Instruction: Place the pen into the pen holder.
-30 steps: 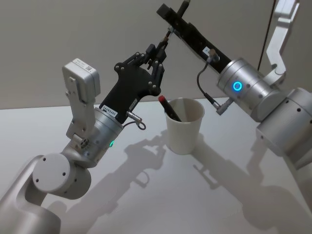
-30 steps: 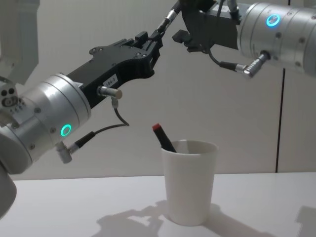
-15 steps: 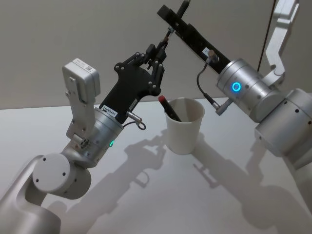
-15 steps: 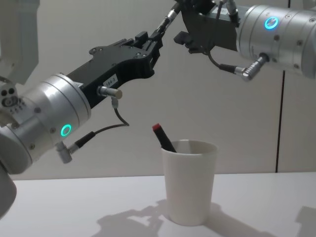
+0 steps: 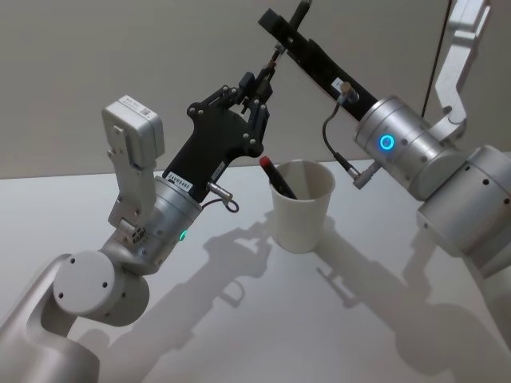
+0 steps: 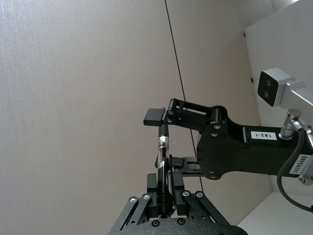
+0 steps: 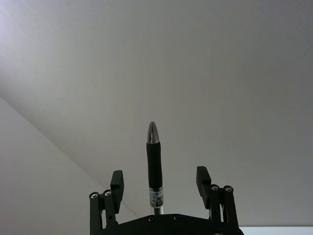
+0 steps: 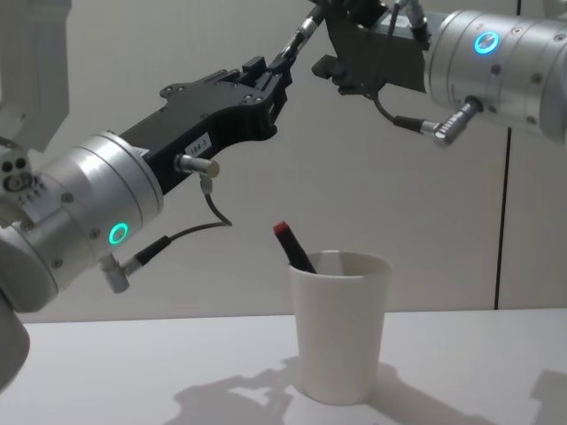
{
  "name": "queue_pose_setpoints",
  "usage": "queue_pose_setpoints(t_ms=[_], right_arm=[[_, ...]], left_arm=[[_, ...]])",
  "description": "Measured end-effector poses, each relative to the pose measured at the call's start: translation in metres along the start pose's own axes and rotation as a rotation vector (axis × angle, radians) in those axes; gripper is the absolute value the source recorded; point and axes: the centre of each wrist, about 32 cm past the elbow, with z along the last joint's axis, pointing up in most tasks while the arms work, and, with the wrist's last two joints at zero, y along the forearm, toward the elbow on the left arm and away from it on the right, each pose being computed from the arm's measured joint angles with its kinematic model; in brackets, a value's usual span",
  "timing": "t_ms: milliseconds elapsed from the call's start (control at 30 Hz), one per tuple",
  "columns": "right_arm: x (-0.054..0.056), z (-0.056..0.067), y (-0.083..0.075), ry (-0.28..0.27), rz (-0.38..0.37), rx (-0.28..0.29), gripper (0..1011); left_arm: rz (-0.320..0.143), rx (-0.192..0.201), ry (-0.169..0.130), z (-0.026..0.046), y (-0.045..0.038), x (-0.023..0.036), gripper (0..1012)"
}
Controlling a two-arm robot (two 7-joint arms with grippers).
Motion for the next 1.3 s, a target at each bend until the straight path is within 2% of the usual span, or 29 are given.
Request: queue_pose_setpoints(t_ms=[100,200,233,400,433,500,533,600,633,667,767,833,933,1300], right_arm=[[0.0000,-0.0001,0.0000,0.000,0.000,0.000,907],[0.0000,-0.0003,0.0001,-0.001,0.000,0.000,822],[0.0000,-0.0003,0.0001,-0.001,0.000,0.000,769],[0.0000,-0.0003,0.0001,-0.001,0.000,0.001,633],[0.0000,-0.0003,0.0001,-0.001,-0.001,0.001,569],[0.0000,-0.0003,0.0001,-0.001,-0.001,0.001,508],[0.0000,-0.0003,0.0001,-0.001,-0.001,0.001,508],[0.0000,-0.0003,0.0001,-0.001,-0.001,0.002,414],[0.0000,-0.0003,0.0001,-0.001,-0.001,0.002,414],[0.0000,-0.0003,0.0001,-0.001,0.000,0.002,340],[0.0000,-0.0003,0.0001,-0.001,0.000,0.002,271],[0.0000,-0.0003,0.0001,-0.001,0.000,0.002,185],[-0.0001,-0.0003,0.0001,-0.001,0.000,0.002,134],[0.0000,-0.0003,0.0001,-0.001,0.000,0.002,132]], left_arm=[[0.000,0.000,0.000,0.0000,0.0000,0.0000,186],[0.000,0.000,0.000,0.0000,0.0000,0.0000,186],[0.000,0.000,0.000,0.0000,0.0000,0.0000,186],[0.000,0.000,0.000,0.0000,0.0000,0.0000,186],[0.000,0.000,0.000,0.0000,0.0000,0.0000,187],[0.000,0.000,0.000,0.0000,0.0000,0.0000,186],[0.000,0.000,0.000,0.0000,0.0000,0.0000,187],[0.000,0.000,0.000,0.0000,0.0000,0.0000,186],[0.000,0.000,0.000,0.0000,0.0000,0.0000,186],[0.000,0.000,0.000,0.0000,0.0000,0.0000,186],[0.000,0.000,0.000,0.0000,0.0000,0.0000,186],[0.000,0.000,0.000,0.0000,0.0000,0.0000,186],[0.000,0.000,0.000,0.0000,0.0000,0.0000,187],[0.000,0.000,0.000,0.0000,0.0000,0.0000,186]])
